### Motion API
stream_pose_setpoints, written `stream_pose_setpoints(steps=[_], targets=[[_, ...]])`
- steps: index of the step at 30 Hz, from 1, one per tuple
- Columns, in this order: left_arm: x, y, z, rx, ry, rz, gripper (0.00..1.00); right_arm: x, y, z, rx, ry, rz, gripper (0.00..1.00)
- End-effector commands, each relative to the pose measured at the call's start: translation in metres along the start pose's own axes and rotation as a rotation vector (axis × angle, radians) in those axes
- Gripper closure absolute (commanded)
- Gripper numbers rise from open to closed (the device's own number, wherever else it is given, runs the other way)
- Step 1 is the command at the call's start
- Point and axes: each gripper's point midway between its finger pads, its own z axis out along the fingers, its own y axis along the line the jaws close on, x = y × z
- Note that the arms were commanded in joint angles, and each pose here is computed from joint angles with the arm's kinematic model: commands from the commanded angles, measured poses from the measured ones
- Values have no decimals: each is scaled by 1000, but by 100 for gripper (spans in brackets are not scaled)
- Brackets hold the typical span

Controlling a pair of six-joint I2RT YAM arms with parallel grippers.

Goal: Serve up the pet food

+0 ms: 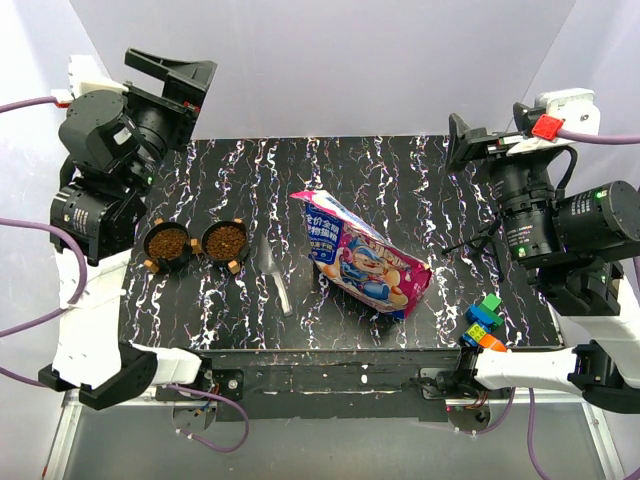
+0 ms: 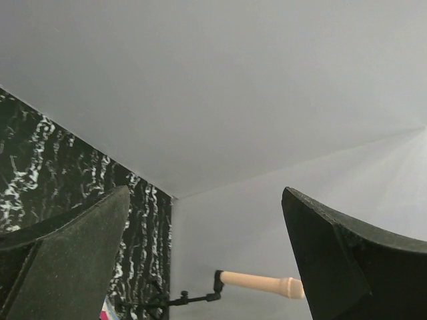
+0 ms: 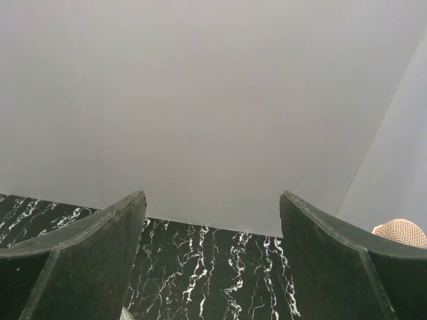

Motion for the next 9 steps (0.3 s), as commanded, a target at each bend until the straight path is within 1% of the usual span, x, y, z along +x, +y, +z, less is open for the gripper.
stream_pose_setpoints(steps=[1, 9], targets=[[-8, 22, 0, -80, -50, 109, 2, -19, -1, -2, -40, -55, 69, 12], [-10, 29, -6, -97, -60, 109, 2, -20, 7, 5, -37, -46, 14, 11]])
